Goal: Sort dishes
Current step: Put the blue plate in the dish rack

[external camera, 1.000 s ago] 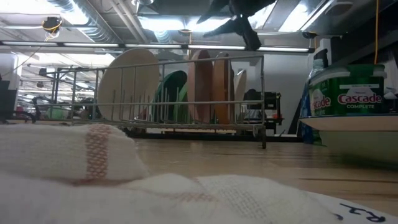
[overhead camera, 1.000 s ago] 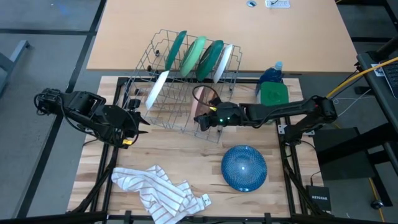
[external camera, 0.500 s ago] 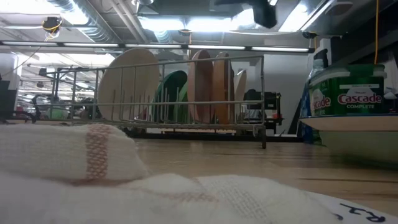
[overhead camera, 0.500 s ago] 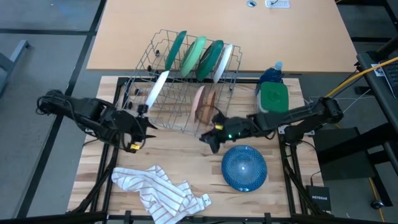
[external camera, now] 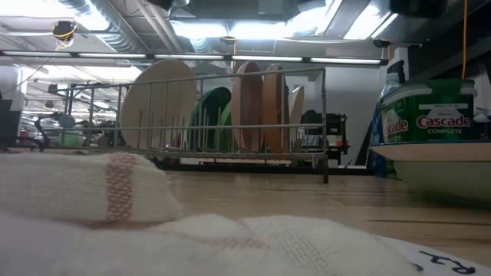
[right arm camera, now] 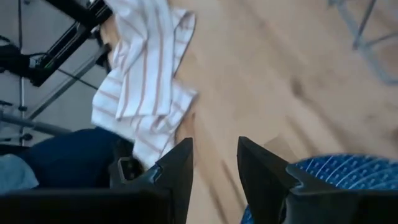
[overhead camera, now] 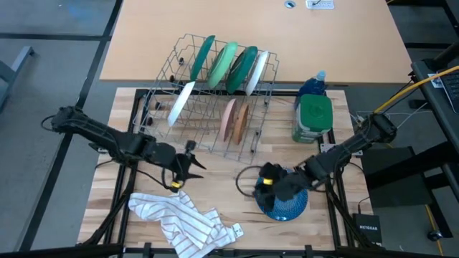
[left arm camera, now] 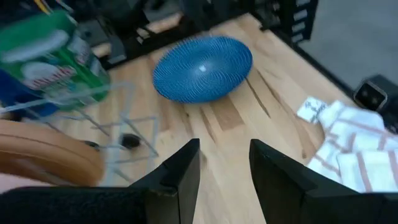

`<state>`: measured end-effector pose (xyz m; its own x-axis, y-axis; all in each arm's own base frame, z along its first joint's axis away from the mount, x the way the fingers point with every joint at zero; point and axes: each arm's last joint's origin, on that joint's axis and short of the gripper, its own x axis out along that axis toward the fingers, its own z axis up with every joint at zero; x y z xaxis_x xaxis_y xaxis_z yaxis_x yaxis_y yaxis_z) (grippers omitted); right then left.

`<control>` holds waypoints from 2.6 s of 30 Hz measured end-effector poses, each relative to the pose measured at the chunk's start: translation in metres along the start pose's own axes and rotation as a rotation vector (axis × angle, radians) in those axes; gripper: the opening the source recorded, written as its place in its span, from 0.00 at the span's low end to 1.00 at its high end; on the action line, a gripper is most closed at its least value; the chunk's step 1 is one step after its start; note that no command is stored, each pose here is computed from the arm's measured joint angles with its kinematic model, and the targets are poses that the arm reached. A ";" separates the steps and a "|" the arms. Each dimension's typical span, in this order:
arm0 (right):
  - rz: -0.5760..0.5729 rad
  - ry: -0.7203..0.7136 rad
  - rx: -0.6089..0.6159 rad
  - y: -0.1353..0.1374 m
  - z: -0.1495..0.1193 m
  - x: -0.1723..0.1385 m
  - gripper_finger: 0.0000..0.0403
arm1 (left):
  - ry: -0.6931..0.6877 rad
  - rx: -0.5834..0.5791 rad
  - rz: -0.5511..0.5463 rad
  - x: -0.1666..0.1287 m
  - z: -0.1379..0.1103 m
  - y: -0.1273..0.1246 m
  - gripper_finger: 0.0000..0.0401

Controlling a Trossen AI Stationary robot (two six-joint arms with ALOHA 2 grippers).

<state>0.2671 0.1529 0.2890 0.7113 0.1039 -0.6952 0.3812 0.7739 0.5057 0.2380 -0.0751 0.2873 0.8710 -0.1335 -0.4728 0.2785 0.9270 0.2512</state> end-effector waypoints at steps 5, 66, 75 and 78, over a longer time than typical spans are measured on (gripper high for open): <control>-0.006 -0.022 0.023 0.007 -0.014 -0.003 0.31 | 0.067 0.024 -0.033 0.033 -0.012 -0.008 0.32; -0.543 0.405 0.270 -0.030 -0.094 0.090 0.31 | -0.230 -1.281 -0.026 0.244 -0.067 -0.044 0.32; -0.485 0.347 0.217 -0.026 -0.092 0.094 0.31 | -0.177 -1.258 0.035 0.246 -0.072 -0.036 0.32; -0.470 0.330 0.184 -0.025 -0.091 0.095 0.31 | -0.176 -1.241 0.051 0.246 -0.073 -0.035 0.32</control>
<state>0.2713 0.2004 0.1638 0.2324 -0.0117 -0.9725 0.7272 0.6661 0.1658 0.4134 -0.1147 0.1005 0.9382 -0.0445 -0.3431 -0.2420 0.6245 -0.7426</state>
